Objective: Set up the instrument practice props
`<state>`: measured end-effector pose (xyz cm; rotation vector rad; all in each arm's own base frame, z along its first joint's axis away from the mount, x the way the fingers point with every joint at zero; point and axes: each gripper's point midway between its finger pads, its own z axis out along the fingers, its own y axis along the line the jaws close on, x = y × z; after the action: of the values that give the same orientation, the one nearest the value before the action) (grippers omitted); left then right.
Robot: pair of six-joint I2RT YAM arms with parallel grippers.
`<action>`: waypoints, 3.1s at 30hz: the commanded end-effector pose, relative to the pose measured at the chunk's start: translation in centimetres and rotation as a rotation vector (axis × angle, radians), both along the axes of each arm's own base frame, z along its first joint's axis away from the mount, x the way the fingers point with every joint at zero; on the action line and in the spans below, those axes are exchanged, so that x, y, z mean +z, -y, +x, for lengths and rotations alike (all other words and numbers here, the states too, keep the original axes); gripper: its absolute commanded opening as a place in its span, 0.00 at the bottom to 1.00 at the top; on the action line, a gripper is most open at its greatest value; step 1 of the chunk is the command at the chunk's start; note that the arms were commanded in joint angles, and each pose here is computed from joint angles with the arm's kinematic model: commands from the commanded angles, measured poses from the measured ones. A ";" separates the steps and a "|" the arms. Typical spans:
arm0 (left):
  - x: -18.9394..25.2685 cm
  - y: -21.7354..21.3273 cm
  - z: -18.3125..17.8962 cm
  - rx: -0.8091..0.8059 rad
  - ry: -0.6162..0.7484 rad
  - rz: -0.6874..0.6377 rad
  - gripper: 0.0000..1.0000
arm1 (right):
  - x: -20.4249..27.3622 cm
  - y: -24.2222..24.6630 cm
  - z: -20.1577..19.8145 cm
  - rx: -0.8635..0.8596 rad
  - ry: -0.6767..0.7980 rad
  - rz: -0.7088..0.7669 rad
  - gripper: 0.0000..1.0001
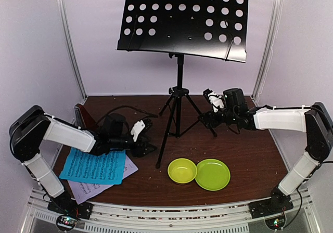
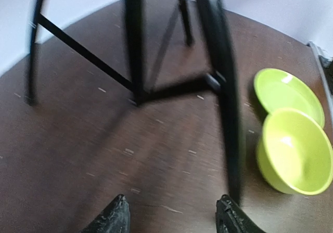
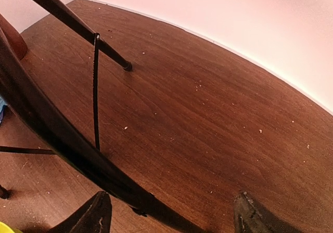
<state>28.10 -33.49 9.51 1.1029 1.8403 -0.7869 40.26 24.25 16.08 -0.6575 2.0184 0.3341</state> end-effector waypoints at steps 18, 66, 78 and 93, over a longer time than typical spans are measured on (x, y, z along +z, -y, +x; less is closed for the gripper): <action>7.9 2.1 15.4 -0.095 0.757 0.153 0.57 | -0.9 0.5 0.8 -0.009 -0.027 0.054 0.72; 12.0 2.5 16.4 -0.035 0.807 -0.056 0.00 | 12.4 0.2 -6.4 -0.017 0.037 0.570 0.73; 13.1 -5.5 12.7 0.312 0.579 -0.011 0.54 | 14.7 -3.9 -10.9 0.110 0.001 0.616 0.75; 1.3 -13.6 -0.6 0.673 -0.118 0.261 0.56 | 18.4 -8.3 -16.1 0.189 -0.175 0.781 0.81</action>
<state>30.26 -23.86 16.03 0.7173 1.9536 -0.3121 25.30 32.18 30.63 -0.4087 1.8186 1.1449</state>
